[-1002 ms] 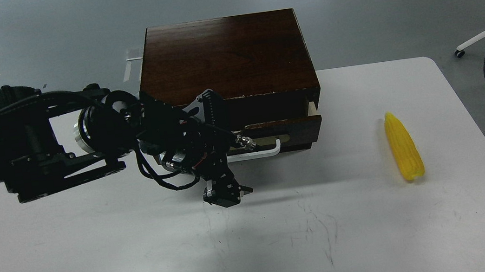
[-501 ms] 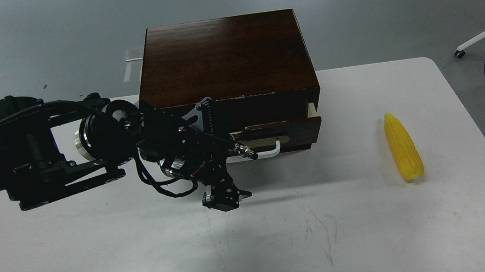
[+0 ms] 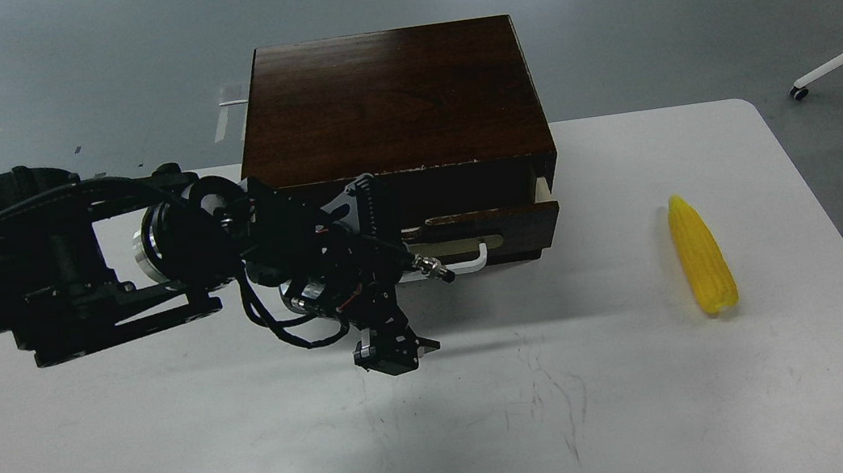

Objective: Put corn in drawer with both arms
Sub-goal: 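Pull the drawer handle toward the robot with the left gripper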

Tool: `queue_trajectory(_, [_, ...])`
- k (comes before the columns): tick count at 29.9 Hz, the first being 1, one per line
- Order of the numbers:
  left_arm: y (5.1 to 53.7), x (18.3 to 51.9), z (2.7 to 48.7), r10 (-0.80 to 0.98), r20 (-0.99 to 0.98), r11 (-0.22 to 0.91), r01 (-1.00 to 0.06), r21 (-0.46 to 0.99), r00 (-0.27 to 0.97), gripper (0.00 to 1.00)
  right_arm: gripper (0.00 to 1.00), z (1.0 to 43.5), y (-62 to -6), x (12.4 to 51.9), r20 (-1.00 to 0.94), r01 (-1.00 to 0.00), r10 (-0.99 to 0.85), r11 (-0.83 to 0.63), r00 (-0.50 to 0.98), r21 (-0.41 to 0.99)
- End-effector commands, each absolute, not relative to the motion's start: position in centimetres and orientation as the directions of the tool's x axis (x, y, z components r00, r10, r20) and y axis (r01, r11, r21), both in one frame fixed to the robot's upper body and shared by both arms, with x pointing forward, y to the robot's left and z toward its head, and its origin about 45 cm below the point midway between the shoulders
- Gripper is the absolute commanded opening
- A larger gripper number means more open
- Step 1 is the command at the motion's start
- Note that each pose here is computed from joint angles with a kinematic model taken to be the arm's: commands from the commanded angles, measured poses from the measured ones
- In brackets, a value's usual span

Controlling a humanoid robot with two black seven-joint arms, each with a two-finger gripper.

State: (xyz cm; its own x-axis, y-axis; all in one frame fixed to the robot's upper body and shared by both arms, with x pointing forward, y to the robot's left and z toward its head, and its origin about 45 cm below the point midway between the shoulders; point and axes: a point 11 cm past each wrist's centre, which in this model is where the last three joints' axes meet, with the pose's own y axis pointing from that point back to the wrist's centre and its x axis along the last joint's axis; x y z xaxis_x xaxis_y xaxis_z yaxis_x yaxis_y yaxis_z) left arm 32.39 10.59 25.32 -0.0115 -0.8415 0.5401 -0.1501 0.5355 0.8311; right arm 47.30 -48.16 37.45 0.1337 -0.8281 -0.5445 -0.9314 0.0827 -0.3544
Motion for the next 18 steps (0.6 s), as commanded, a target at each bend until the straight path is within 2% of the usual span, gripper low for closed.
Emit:
queue_trajectory(1, [10.64, 32.3, 25.36, -0.841, 0.541, 0.537, -0.15, 0.83, -0.012, 0.97, 1.0, 37.45, -48.16, 47.31, -0.545, -0.931, -0.828, 0.083, 0.134, -0.354])
queue_trajectory(18, [11.09, 31.78, 25.32, -0.84, 0.543, 0.538, -0.154, 0.829, -0.012, 0.97, 1.0, 37.73, -48.58, 47.12, -0.539, -0.93, -0.832, 0.087, 0.129, -0.358])
